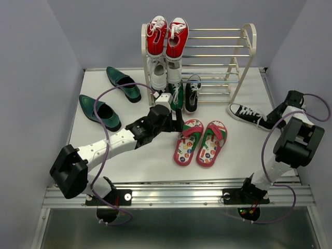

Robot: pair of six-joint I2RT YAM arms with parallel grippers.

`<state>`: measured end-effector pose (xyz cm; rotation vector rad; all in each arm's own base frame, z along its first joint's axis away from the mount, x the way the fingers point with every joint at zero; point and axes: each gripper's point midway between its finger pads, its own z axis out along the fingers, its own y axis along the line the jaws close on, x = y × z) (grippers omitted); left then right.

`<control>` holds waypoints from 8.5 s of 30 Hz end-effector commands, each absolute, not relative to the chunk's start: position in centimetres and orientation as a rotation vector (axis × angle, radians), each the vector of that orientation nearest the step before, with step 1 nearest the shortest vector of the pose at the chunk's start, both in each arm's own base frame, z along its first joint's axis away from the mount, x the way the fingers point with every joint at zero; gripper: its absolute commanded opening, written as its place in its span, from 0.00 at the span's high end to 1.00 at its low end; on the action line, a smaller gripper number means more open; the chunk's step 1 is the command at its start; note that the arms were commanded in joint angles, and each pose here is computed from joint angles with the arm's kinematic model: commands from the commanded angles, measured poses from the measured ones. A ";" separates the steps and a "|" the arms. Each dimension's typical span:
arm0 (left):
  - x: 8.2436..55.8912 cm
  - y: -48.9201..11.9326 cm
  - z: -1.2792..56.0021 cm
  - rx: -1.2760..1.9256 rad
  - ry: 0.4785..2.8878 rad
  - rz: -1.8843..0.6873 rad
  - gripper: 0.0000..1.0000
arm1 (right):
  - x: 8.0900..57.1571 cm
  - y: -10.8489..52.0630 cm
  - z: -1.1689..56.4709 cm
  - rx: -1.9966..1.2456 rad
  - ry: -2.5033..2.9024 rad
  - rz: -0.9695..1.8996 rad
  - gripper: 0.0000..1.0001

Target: Place and organize the shoes onto the shoe shelf

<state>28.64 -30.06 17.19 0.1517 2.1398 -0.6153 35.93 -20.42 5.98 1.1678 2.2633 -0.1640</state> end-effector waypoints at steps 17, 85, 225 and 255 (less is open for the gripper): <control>27.4 -29.4 19.5 0.067 2.110 -0.741 0.01 | 31.8 -11.8 13.4 1.256 2.025 0.282 0.99; 27.8 -20.7 14.5 -0.242 2.281 -0.466 0.01 | 43.2 2.5 17.6 2.011 0.908 0.436 0.94; 28.4 -18.2 17.3 -0.323 2.236 -0.420 0.01 | 45.8 6.5 15.3 -0.147 2.028 0.181 0.99; 29.3 -18.9 16.6 -0.322 2.236 -0.420 0.01 | 52.2 7.7 16.6 0.040 1.893 0.097 0.97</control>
